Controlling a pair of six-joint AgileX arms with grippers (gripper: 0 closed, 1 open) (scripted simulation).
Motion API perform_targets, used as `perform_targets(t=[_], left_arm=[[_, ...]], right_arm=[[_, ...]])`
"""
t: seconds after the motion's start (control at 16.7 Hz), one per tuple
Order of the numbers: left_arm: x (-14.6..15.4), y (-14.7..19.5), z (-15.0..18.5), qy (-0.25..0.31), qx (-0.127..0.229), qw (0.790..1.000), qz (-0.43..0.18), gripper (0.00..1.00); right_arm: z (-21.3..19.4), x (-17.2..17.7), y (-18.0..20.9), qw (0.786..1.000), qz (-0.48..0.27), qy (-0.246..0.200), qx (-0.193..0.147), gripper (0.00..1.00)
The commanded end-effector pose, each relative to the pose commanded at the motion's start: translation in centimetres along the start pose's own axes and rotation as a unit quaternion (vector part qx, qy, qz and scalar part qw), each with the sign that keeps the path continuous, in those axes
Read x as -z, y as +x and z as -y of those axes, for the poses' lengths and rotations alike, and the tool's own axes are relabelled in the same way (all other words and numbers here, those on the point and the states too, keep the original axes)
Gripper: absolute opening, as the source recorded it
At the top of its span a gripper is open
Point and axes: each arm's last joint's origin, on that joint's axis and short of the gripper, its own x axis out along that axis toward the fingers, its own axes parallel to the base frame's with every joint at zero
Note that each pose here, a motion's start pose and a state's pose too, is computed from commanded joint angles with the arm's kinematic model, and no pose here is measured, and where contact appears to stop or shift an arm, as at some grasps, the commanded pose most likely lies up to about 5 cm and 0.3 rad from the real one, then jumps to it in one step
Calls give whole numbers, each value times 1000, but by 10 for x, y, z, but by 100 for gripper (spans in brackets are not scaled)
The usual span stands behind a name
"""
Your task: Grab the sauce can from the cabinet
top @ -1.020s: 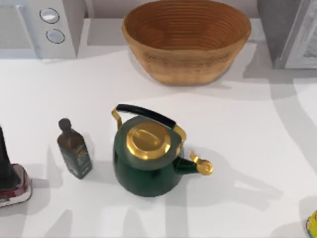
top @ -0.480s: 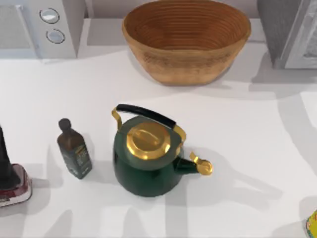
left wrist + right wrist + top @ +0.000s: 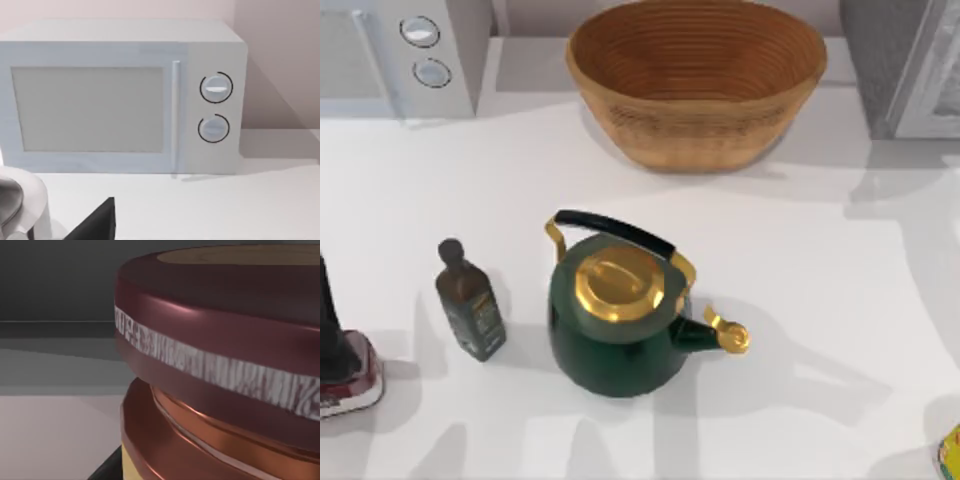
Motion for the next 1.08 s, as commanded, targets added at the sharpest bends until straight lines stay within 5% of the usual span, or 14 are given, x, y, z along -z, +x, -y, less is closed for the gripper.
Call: perform_targets(t=[0.66, 1.08], left_arm=[[0, 0, 0, 0, 0, 1000, 0, 100], [0, 0, 0, 0, 0, 1000, 0, 100]], right_arm=[[23, 267, -17, 999, -44, -2, -4, 0], [29, 341, -19, 1000, -1, 0, -8, 0]])
